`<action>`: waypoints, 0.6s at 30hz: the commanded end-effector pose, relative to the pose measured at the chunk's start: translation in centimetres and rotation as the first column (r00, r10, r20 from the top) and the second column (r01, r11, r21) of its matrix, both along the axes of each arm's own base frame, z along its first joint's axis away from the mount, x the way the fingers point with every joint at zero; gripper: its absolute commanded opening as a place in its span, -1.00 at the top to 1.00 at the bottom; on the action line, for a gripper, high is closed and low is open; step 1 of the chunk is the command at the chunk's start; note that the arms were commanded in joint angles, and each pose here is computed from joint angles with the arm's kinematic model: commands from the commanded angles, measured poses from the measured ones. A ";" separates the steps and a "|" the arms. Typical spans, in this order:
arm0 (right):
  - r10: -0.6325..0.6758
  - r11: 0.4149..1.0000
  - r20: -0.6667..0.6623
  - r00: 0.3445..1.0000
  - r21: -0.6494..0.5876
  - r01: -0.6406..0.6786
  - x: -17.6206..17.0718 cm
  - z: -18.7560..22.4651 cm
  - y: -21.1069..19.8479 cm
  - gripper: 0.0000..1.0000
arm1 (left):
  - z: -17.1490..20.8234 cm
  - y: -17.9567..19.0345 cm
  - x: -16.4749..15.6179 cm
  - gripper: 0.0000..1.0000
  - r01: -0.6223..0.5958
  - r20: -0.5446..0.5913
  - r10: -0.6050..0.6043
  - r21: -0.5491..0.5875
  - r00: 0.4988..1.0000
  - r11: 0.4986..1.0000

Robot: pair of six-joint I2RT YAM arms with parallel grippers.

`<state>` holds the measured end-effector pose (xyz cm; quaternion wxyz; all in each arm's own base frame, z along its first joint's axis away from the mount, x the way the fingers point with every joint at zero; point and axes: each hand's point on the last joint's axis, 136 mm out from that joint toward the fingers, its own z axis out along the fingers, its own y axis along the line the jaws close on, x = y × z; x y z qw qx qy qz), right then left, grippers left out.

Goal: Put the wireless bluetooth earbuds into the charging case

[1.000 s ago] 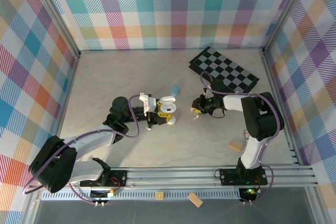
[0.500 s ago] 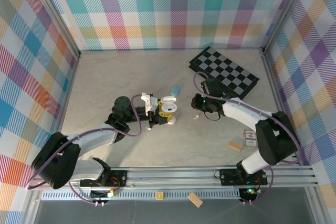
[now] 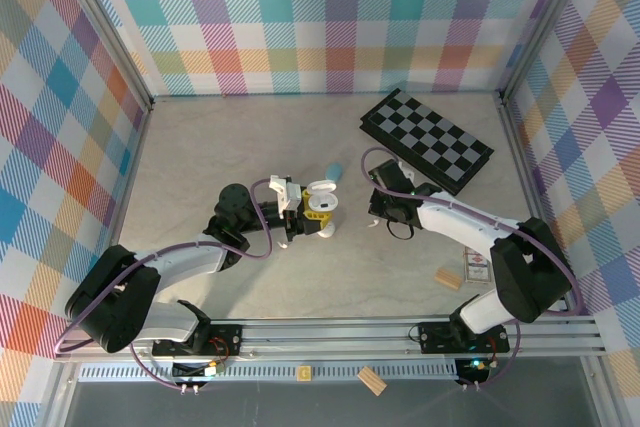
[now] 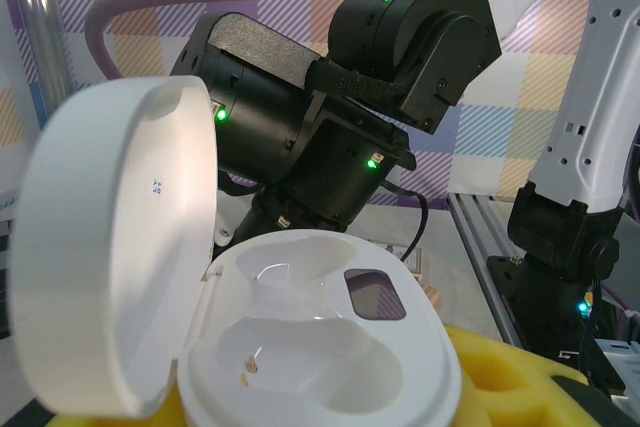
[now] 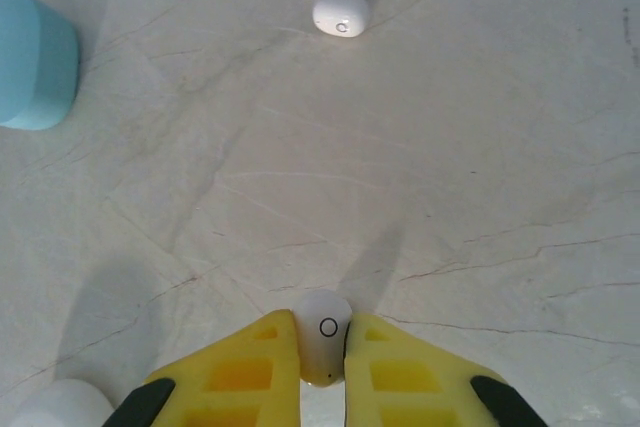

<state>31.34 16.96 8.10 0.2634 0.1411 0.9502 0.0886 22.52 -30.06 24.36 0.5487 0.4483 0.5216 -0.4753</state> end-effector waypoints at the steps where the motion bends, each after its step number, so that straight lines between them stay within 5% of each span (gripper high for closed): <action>1: -0.053 0.998 0.012 0.999 -0.018 0.053 0.1 0.7 -0.7 0.73 | 1.4 0.3 0.1 0.47 -0.009 0.055 0.011 -0.035 0.998 0.999; 18: -0.125 0.992 -0.129 0.984 0.007 0.127 -0.6 -0.8 -0.3 0.78 | 1.7 0.4 -0.3 0.47 -0.002 0.063 0.004 -0.040 0.998 0.999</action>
